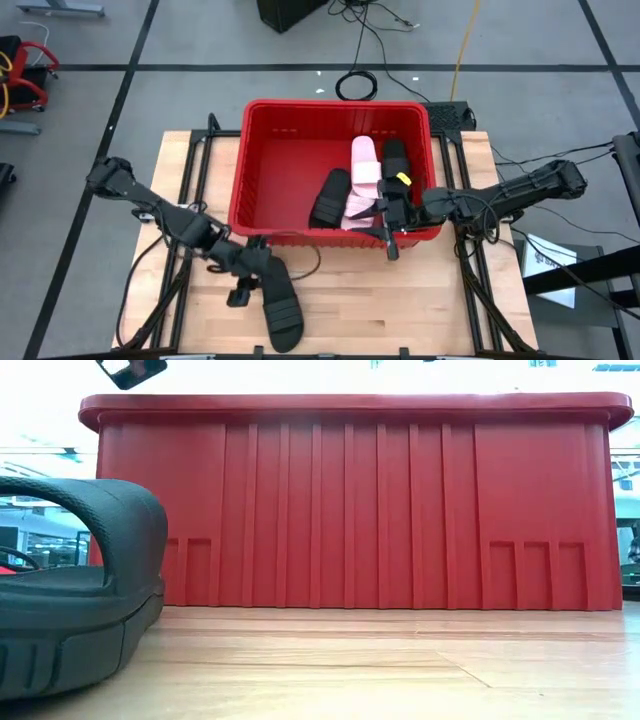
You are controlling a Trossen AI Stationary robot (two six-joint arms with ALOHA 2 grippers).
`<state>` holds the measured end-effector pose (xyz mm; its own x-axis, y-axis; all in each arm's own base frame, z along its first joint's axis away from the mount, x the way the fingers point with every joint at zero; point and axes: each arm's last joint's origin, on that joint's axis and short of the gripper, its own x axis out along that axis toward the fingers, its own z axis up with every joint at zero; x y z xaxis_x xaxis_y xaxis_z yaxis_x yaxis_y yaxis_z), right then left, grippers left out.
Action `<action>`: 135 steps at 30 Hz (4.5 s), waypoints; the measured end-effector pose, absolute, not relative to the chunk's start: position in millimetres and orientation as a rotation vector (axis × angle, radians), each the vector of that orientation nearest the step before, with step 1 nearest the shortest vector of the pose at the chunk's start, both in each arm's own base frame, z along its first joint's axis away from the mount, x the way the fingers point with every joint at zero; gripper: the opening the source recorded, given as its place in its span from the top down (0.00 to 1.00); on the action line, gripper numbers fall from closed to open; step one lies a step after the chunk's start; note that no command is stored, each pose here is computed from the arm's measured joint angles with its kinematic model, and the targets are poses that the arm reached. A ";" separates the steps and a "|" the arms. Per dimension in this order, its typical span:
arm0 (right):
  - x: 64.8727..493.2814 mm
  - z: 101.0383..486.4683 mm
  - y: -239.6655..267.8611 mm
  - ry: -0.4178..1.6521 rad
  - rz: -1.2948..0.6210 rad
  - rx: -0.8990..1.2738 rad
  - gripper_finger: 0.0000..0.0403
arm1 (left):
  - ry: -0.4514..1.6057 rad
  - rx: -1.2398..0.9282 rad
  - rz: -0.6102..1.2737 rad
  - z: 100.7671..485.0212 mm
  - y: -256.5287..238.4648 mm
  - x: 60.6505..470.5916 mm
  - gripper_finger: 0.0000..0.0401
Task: Pick and place slides into bin
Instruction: Put the black slide into the red bin
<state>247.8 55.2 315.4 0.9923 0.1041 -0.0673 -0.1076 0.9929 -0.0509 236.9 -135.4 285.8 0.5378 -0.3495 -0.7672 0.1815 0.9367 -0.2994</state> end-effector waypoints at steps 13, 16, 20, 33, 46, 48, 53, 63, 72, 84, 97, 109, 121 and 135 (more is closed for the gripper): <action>254.2 313.0 72.2 0.016 0.161 -0.042 0.74 | 0.876 -0.374 -0.292 225.3 -158.2 224.3 0.68; 252.7 313.6 76.8 0.011 0.180 -0.041 0.74 | 0.874 -0.393 -0.291 213.2 -162.3 222.5 0.68; 251.0 313.9 82.6 0.007 0.203 -0.040 0.74 | 0.894 -0.408 -0.283 196.3 -169.2 226.9 0.68; 245.3 314.2 98.0 0.007 0.260 -0.014 0.74 | 0.976 -0.467 -0.281 158.0 -183.9 242.9 0.68; 243.2 314.2 101.8 0.007 0.185 -0.014 0.74 | 0.941 -0.522 -0.380 142.3 -195.7 255.1 0.68; 243.2 314.2 101.8 0.007 0.185 -0.014 0.74 | 0.925 -0.513 -0.396 143.1 -196.4 255.9 0.69; 243.2 314.2 101.7 0.007 0.185 -0.014 0.74 | 0.903 -0.494 -0.450 145.4 -198.3 256.8 0.80; 243.2 314.1 101.7 0.007 0.186 -0.017 0.74 | 0.869 -0.489 -0.524 149.4 -200.8 258.3 0.97; 243.2 313.2 101.7 0.017 0.186 -0.021 0.74 | 0.729 -0.473 -0.642 181.8 -195.1 258.7 0.98; 246.3 317.7 104.5 -0.059 0.190 -0.017 0.74 | 0.369 -0.331 -0.755 265.7 -164.8 235.6 0.99; 250.5 325.3 88.7 -0.138 0.095 -0.228 0.74 | 0.143 -0.164 -0.468 335.3 -61.5 200.6 0.99; 243.1 331.8 43.0 -0.039 -0.229 -0.277 0.74 | 0.301 0.027 -0.169 388.8 13.0 200.7 0.99; 224.8 337.2 -7.4 0.057 -0.417 -0.298 0.74 | 0.568 -0.024 -0.061 366.1 124.6 242.4 1.00; 216.5 333.0 -47.8 0.121 -0.430 -0.279 0.74 | 0.797 -0.086 -0.216 328.7 206.7 299.3 1.00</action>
